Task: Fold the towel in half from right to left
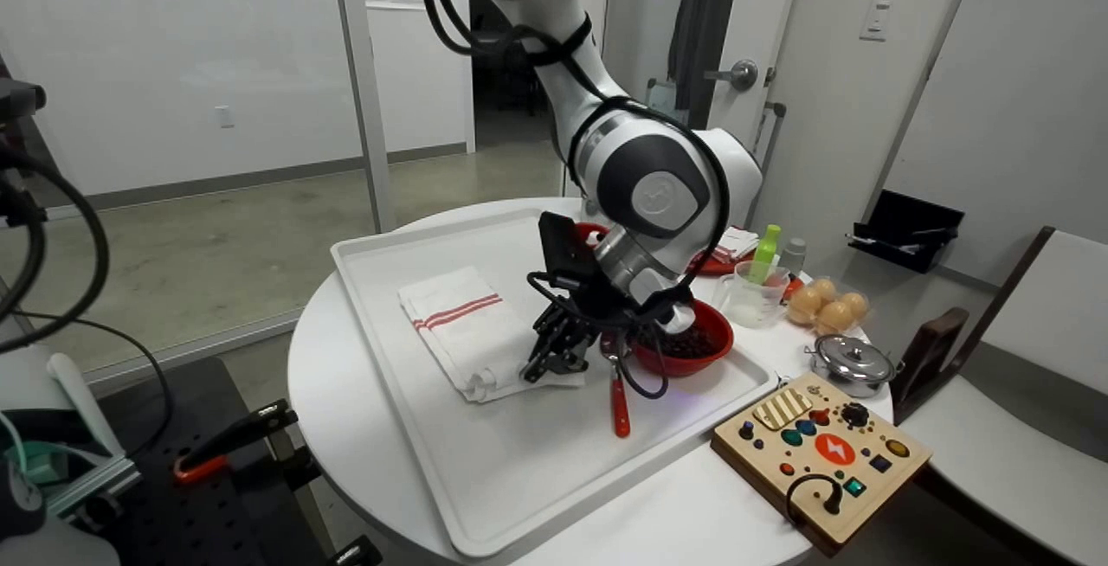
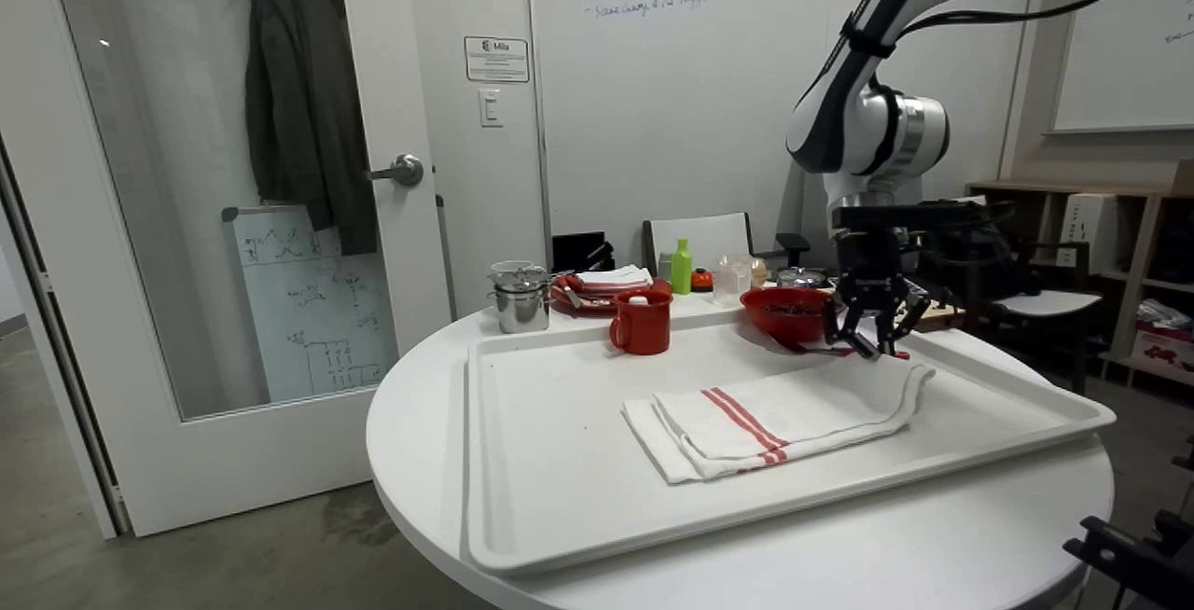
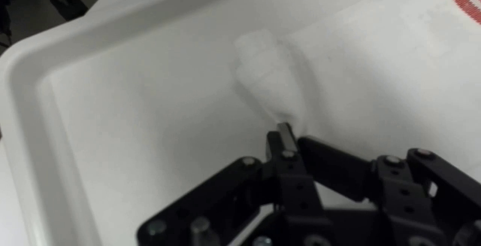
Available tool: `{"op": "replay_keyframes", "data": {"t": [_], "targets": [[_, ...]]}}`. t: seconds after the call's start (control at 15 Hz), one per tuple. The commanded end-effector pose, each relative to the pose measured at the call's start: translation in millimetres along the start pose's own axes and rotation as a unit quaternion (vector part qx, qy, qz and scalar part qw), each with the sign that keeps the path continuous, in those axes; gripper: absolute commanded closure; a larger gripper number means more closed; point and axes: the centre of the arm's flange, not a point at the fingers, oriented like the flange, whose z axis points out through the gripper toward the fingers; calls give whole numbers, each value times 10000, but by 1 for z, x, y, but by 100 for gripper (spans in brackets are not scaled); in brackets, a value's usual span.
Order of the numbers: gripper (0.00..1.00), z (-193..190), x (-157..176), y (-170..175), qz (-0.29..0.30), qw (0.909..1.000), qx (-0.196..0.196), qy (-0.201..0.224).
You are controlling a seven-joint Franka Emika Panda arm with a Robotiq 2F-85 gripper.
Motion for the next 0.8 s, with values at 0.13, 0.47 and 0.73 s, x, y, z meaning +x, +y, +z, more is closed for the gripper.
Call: {"op": "replay_keyframes", "data": {"t": [0.13, 0.47, 0.73], "targets": [[94, -33, -17, -12, -17, 9984, 534, -167], [93, -49, -31, -27, -62, 9968, 778, -147], [92, -54, -50, -48, -247, 9968, 744, -124]]}}
